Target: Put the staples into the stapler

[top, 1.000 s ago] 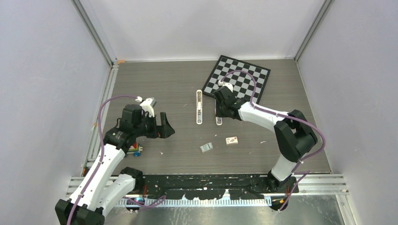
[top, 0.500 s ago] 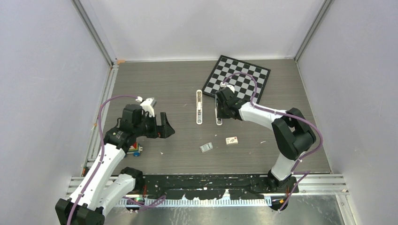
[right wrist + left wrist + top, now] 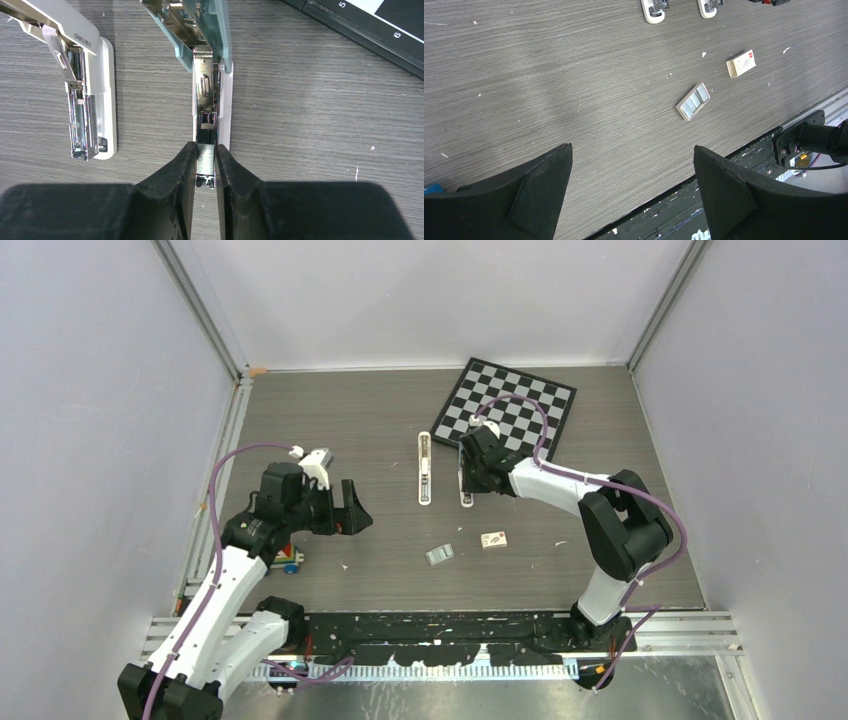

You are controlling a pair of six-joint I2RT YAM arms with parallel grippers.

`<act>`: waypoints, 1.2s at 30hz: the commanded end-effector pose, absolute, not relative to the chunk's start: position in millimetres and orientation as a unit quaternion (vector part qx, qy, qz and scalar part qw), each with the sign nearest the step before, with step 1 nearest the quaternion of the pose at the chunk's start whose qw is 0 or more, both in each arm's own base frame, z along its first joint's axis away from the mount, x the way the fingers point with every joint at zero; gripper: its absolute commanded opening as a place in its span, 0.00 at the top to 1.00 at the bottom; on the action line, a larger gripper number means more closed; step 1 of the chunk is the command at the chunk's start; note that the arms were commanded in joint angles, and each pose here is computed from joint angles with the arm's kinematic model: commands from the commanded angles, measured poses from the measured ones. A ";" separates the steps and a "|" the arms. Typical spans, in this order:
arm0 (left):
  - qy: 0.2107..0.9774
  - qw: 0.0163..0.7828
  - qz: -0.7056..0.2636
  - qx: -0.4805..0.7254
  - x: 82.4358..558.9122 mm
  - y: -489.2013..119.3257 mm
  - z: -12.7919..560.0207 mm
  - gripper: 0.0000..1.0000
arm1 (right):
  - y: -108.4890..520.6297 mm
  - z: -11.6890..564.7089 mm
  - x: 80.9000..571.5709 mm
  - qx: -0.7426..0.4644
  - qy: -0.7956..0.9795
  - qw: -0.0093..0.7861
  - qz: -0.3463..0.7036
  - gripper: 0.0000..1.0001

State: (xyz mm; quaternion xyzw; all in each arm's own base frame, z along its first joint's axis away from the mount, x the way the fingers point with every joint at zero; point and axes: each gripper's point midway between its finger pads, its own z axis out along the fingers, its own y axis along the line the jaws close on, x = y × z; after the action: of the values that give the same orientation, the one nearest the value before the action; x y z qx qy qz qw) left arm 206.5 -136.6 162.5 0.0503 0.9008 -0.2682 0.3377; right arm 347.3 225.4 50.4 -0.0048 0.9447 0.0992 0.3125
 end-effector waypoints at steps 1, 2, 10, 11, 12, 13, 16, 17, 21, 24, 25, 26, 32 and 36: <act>0.897 0.342 -0.273 0.062 206.5 -138.9 164.7 0.08 | 228.9 56.4 352.7 -0.005 0.944 0.313 0.104 0.73; 0.897 0.343 -0.273 0.062 206.5 -138.8 165.0 0.08 | 229.0 57.5 352.6 -0.005 0.944 0.312 0.103 0.72; 0.896 0.344 -0.274 0.062 206.3 -138.8 165.7 0.08 | 230.7 72.7 355.2 -0.003 0.941 0.321 0.110 0.65; 0.896 0.344 -0.274 0.062 206.3 -138.8 165.7 0.08 | 231.2 75.3 355.6 -0.003 0.940 0.323 0.110 0.65; 0.896 0.344 -0.273 0.062 206.2 -138.7 165.5 0.08 | 231.5 78.9 357.2 -0.004 0.939 0.327 0.111 0.65; 0.896 0.344 -0.274 0.062 206.4 -138.8 165.7 0.08 | 230.9 81.9 358.9 -0.004 0.937 0.331 0.110 0.65; 0.895 0.346 -0.274 0.064 206.4 -138.8 166.5 0.08 | 228.7 93.9 366.3 -0.007 0.932 0.344 0.110 0.61; 0.895 0.345 -0.274 0.064 206.3 -138.8 166.2 0.08 | 226.1 97.4 369.7 -0.002 0.931 0.349 0.109 0.58; 0.900 0.348 -0.256 0.051 209.9 -132.9 163.7 0.08 | 215.1 106.9 378.8 0.032 0.929 0.347 0.120 0.51; 0.901 0.355 -0.244 0.044 217.8 -130.0 169.2 0.10 | 215.4 111.9 377.7 0.041 0.926 0.351 0.133 0.50; 0.899 0.359 -0.248 0.037 223.3 -132.4 172.9 0.11 | 216.2 112.2 377.0 0.042 0.925 0.351 0.138 0.50; 0.896 0.362 -0.255 0.030 229.8 -135.8 176.7 0.12 | 217.3 112.7 376.5 0.042 0.925 0.351 0.143 0.48; 0.874 0.358 -0.327 0.026 275.1 -174.0 215.8 0.21 | 210.7 111.3 374.1 0.043 0.929 0.336 0.152 0.35; 0.862 0.376 -0.338 0.027 316.3 -194.7 236.5 0.24 | 210.9 105.4 369.1 0.045 0.929 0.325 0.173 0.31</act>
State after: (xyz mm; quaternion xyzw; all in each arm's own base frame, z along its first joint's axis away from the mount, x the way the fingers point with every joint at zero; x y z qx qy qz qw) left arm 273.5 -165.7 185.8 0.0137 0.9038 -0.2895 0.3150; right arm 370.5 210.4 86.6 0.0383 0.9392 0.1376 0.3121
